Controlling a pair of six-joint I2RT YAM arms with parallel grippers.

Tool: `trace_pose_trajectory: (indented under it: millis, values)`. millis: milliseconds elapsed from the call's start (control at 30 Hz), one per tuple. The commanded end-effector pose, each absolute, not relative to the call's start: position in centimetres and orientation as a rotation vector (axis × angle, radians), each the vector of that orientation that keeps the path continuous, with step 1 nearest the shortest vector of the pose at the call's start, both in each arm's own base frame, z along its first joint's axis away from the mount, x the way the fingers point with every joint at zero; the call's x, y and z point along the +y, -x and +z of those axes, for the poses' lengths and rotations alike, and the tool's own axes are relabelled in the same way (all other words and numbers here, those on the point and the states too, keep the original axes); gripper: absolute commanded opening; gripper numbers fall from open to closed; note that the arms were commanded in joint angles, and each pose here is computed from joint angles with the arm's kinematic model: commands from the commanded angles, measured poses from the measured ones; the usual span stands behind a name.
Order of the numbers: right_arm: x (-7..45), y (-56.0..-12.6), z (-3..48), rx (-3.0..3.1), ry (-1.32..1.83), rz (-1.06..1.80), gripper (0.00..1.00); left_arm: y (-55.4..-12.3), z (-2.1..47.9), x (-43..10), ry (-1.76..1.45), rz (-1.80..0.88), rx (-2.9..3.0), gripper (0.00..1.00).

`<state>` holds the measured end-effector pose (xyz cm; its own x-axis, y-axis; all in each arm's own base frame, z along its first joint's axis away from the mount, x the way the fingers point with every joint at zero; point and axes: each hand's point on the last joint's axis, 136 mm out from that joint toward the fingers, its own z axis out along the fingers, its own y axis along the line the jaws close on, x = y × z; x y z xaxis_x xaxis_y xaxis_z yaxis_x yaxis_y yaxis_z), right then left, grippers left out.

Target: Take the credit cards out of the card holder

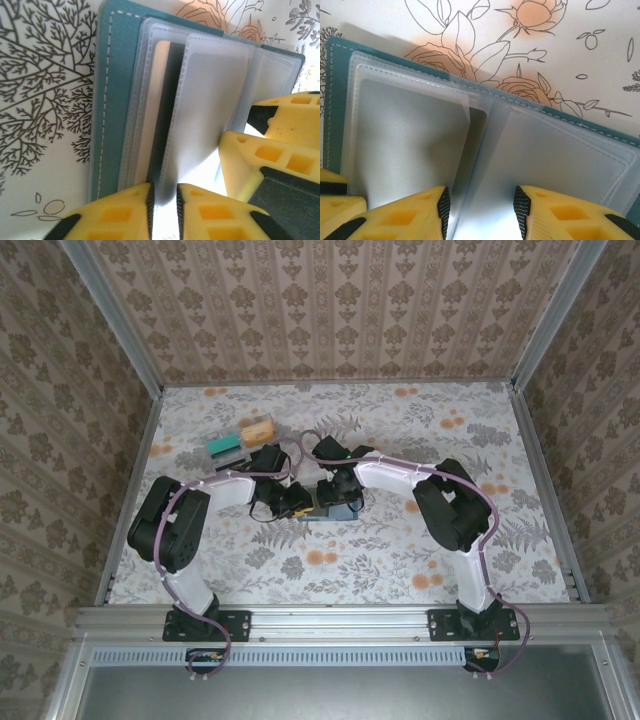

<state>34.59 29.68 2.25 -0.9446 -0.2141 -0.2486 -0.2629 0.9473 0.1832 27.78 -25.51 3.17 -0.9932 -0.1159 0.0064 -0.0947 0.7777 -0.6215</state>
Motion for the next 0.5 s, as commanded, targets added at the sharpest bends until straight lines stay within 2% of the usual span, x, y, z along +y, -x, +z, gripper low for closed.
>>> trace_pose_trajectory:
  millis: [0, 167, 467]
  values:
    - [28.2, -31.8, -1.0, 3.023, 0.320, 0.306, 0.44, -27.5, 3.1, -26.0, 0.151, -1.035, 2.957, 0.13]
    - [29.0, -32.7, 1.8, 2.978, 0.267, 0.451, 0.44, -27.7, 3.6, -25.3, 0.140, -0.990, 2.953, 0.00]
    - [31.5, -33.6, 10.7, 2.734, 0.210, 0.887, 0.54, -27.0, 4.8, -23.8, 0.118, -0.925, 2.942, 0.00]
